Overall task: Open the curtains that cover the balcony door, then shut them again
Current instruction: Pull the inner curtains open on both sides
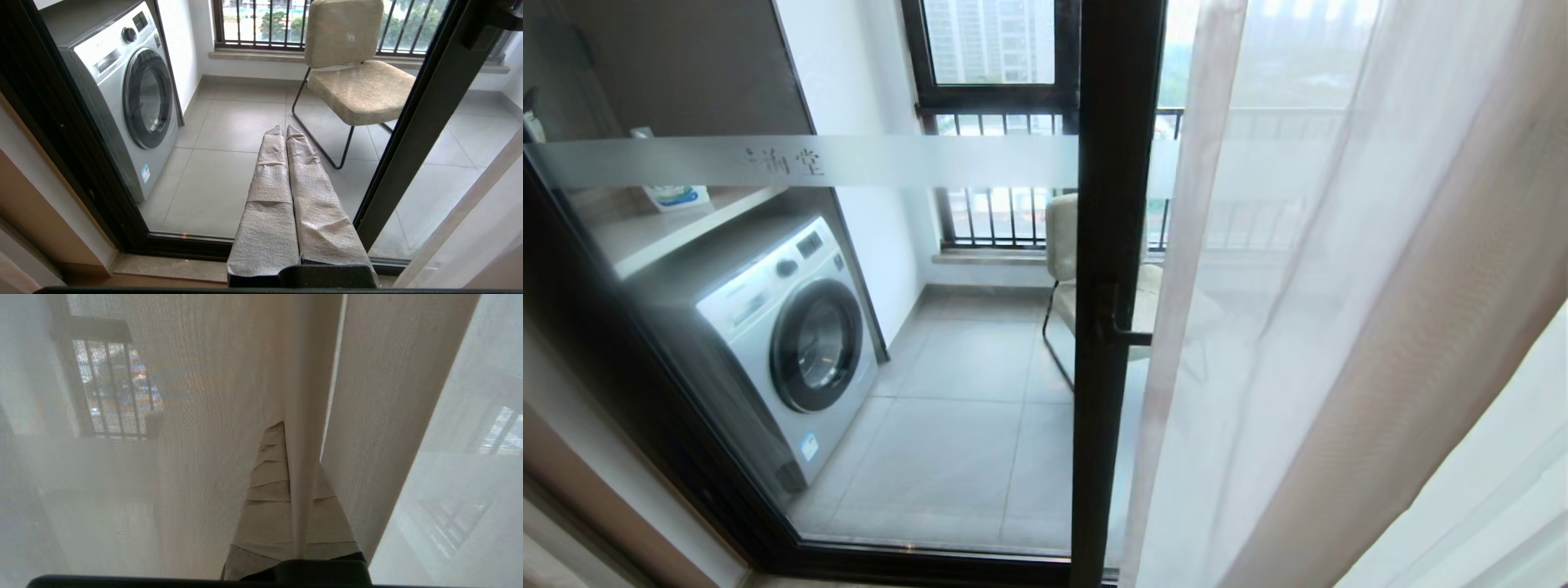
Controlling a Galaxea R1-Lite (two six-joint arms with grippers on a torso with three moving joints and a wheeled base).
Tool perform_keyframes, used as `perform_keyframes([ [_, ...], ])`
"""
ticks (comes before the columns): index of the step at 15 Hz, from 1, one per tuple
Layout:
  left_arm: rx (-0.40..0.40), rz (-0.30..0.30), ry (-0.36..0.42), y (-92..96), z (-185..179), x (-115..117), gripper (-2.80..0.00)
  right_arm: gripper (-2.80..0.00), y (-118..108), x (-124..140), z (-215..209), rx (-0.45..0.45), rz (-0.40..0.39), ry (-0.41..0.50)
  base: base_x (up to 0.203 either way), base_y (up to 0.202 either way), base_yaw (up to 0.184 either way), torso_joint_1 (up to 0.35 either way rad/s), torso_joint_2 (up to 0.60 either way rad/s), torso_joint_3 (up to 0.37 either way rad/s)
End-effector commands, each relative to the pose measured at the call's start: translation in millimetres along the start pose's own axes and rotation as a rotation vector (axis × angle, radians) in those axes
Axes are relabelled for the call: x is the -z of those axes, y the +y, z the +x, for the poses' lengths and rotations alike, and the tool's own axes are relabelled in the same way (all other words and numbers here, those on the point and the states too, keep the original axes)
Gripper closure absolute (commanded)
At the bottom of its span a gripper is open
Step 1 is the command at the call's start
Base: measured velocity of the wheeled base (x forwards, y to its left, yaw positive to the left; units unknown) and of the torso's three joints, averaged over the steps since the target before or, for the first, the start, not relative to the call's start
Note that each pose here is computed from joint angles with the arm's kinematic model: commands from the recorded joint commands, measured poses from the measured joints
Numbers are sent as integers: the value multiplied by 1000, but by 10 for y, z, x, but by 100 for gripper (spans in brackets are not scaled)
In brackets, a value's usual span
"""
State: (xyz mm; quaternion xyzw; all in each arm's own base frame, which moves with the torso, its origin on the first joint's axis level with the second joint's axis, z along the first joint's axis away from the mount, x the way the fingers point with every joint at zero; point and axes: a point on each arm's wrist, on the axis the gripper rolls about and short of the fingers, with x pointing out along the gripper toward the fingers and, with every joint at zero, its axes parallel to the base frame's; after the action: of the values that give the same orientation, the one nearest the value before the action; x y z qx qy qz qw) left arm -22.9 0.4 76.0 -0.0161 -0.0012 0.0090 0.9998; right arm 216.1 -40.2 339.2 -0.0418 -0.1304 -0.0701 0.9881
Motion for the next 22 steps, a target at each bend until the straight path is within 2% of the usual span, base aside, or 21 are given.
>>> perform_keyframes([
  [1,0,0,1,0,1,3,0,0,-41,8,5,17,-5,1,0,-190,-1,2,2,2],
  [10,0,0,-1,0,0,-1,0,0,-190,16,-10,82,-23,7,0,-192,2,2,2,2],
  [22,0,-2,0,0,0,3,0,0,-206,48,-12,90,-24,18,0,-190,1,2,2,2],
])
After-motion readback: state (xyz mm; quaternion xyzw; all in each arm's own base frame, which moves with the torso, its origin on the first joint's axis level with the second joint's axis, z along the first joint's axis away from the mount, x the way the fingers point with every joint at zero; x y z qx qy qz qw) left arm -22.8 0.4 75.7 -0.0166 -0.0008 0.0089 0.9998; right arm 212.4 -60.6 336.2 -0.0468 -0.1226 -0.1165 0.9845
